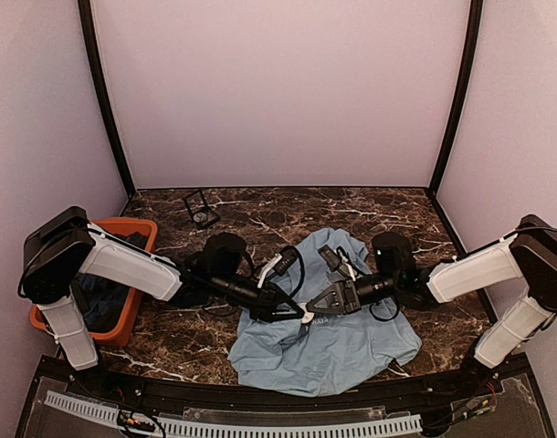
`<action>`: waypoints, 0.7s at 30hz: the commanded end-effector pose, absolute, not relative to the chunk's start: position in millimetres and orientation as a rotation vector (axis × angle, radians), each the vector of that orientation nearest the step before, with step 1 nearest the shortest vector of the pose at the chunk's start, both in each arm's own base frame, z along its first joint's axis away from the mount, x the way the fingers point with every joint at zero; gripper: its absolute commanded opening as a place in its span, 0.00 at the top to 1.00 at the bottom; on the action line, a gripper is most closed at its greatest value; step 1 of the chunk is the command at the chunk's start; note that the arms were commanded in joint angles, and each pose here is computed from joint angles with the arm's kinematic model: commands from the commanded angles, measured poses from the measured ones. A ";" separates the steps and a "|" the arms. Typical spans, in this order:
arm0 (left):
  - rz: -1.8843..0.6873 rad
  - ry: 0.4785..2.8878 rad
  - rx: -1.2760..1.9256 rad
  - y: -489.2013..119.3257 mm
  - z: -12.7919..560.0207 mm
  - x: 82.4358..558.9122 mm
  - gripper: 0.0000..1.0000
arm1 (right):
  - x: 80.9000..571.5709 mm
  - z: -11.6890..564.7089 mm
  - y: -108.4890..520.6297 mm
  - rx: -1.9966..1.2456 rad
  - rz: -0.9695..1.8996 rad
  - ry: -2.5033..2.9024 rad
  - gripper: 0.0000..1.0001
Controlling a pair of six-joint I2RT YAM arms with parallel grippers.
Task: Pin the brooch onto the clothing
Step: Pin the brooch to the flattened clothing.
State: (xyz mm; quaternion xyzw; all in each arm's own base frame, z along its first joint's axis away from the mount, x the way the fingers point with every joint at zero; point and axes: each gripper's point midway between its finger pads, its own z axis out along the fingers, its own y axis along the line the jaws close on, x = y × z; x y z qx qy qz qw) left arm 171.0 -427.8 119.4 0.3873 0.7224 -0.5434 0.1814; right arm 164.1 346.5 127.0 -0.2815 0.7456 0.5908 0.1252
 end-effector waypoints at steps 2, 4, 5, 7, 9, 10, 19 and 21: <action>-1.545 1.996 1.119 -424.0 129.2 164.7 0.69 | 165.2 126.6 349.3 -0.860 1.702 2.166 1.00; -1.540 1.996 1.104 -420.7 129.2 165.4 0.66 | 164.4 126.2 348.5 -0.866 1.698 2.167 1.00; -1.537 1.994 1.099 -419.7 129.8 166.2 0.65 | 163.8 126.3 348.3 -0.868 1.698 2.167 1.00; -1.524 2.000 1.080 -415.1 128.5 167.4 0.62 | 163.2 126.1 347.8 -0.872 1.696 2.169 1.00; -1.511 1.995 1.061 -411.5 130.6 169.5 0.60 | 163.0 126.2 347.2 -0.873 1.692 2.170 1.00; -1.506 1.985 1.056 -410.0 134.5 170.4 0.59 | 163.5 126.2 347.0 -0.872 1.687 2.173 1.00; -1.015 2.186 0.881 -352.4 108.4 203.9 0.39 | 136.4 140.9 355.2 -1.098 1.601 2.139 0.89; -0.917 2.214 0.828 -335.0 105.7 210.5 0.33 | 125.7 143.7 354.6 -1.196 1.542 2.136 0.73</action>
